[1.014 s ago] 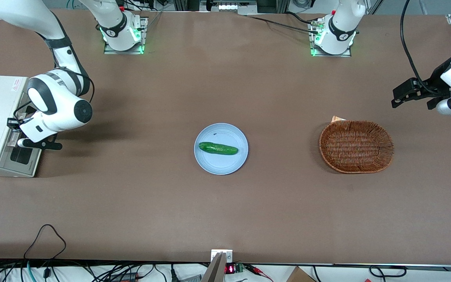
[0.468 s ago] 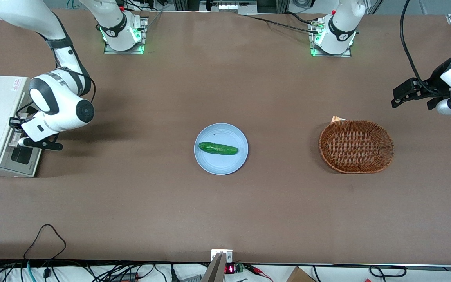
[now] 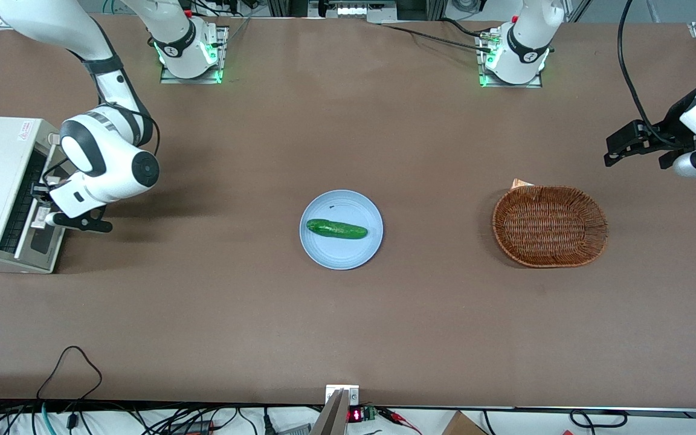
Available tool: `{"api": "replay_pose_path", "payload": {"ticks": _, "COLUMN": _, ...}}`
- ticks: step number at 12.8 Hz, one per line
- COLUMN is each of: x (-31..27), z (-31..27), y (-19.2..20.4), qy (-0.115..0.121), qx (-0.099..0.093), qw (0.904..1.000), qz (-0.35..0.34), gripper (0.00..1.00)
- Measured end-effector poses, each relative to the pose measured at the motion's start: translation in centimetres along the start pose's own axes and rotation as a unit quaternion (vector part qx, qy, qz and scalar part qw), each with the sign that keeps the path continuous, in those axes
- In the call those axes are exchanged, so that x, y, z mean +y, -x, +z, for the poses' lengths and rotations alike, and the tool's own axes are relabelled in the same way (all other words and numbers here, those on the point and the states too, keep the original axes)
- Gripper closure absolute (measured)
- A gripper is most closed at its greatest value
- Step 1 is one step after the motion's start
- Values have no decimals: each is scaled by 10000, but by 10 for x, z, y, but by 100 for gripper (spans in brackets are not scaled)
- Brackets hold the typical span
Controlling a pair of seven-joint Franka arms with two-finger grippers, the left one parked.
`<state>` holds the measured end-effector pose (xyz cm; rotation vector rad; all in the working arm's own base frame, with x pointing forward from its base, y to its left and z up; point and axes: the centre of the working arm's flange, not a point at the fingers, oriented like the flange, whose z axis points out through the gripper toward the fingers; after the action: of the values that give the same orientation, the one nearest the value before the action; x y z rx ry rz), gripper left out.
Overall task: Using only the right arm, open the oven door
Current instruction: 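Pull the handle outward and down with the right gripper, swinging the door open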
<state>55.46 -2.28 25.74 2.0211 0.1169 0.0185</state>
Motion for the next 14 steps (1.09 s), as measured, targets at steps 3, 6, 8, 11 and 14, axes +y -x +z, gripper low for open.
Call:
{"api": "replay_pose_path", "payload": {"ticks": 3, "x": -16, "z": -9, "y": -1, "qy": -20, "qx": 69, "qw": 9999, "qz": -81, "gripper": 99}}
{"api": "replay_pose_path", "payload": {"ticks": 6, "x": -38, "z": -20, "y": -1, "qy": -37, "qx": 158, "qw": 9998, "qz": -141, "gripper": 99}}
{"api": "replay_pose_path", "payload": {"ticks": 8, "x": -48, "z": -23, "y": -1, "qy": -64, "qx": 199, "qw": 9996, "qz": -174, "gripper": 99}}
{"api": "replay_pose_path", "payload": {"ticks": 11, "x": -61, "z": -27, "y": -1, "qy": -98, "qx": 248, "qw": 9994, "qz": -205, "gripper": 99}}
{"api": "replay_pose_path", "payload": {"ticks": 14, "x": -76, "z": -30, "y": -1, "qy": -132, "qx": 293, "qw": 9992, "qz": -238, "gripper": 99}}
